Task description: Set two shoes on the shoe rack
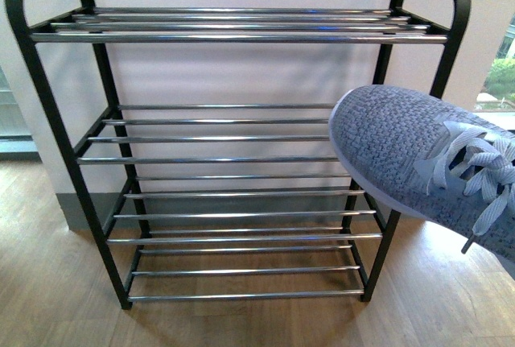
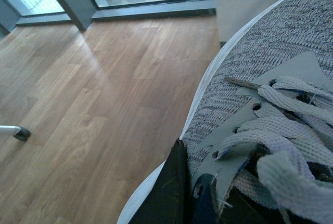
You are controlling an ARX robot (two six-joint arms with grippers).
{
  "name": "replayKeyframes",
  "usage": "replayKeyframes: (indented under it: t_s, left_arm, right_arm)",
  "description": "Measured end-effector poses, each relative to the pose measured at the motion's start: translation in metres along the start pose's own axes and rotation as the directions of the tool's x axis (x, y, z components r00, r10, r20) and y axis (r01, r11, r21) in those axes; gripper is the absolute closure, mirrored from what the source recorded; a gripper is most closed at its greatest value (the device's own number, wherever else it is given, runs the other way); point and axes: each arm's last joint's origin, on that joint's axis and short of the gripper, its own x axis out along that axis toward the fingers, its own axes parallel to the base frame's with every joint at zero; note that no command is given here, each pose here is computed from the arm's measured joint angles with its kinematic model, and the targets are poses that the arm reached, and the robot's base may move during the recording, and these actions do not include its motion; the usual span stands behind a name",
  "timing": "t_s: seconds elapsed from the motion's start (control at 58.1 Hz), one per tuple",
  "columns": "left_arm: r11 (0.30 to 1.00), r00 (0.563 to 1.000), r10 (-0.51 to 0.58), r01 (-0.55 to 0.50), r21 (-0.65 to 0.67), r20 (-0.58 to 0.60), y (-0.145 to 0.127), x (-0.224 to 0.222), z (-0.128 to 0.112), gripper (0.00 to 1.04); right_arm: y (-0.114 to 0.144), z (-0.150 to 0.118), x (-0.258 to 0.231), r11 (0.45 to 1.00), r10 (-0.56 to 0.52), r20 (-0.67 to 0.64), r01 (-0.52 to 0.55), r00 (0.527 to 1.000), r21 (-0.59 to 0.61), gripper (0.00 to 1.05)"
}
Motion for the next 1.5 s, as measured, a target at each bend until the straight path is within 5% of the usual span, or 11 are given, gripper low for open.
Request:
replayKeyframes:
  t_s: [1.497]
  left_arm:
    - [1.0, 1.0, 0.001, -0.001, 0.001, 0.001, -0.0001, -0.0001, 0.0001, 1.03]
  right_arm:
    - [0.0001, -0.0016, -0.0005, 1.0, -0.002, -0.006, 0.002, 1.0, 0.002, 1.01]
